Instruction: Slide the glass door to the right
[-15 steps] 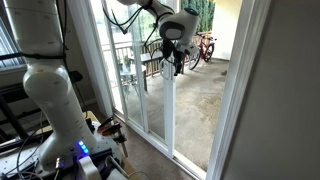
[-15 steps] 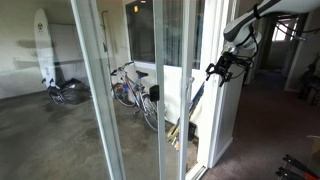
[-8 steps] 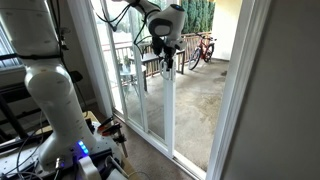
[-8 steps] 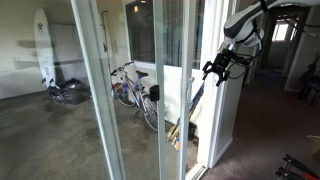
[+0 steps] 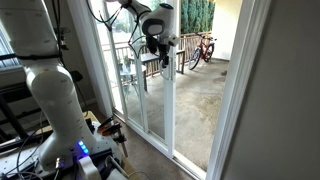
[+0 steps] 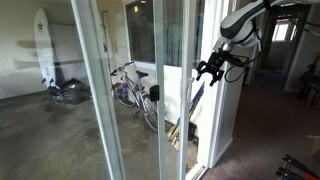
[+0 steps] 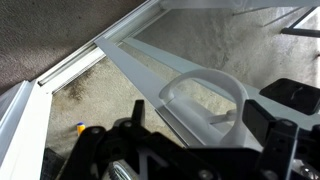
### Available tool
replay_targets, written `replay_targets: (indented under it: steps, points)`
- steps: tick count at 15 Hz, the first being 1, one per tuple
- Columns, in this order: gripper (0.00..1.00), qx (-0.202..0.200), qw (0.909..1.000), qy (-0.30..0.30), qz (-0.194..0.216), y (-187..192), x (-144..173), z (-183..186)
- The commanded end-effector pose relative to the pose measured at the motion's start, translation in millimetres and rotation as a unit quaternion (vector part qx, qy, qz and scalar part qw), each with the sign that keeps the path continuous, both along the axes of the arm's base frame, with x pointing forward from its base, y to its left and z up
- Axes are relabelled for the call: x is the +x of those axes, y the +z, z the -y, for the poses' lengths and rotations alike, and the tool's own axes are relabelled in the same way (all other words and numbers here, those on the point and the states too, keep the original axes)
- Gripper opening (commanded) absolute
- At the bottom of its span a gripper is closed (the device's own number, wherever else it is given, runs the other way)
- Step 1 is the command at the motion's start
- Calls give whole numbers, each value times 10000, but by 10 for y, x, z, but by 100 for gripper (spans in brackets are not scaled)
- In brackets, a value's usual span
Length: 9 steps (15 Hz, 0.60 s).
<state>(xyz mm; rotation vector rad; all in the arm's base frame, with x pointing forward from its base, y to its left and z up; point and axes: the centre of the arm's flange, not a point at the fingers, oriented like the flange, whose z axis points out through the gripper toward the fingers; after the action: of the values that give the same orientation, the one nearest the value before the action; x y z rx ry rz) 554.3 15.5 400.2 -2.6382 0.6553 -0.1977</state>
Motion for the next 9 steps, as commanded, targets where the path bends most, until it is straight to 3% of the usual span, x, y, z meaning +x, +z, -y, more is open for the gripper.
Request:
replay_targets:
  steps: [1,9]
  points:
    - [100,-130,9998,42,138,77,-29,-130]
    - [100,-265,9993,173,209,222,103,-193]
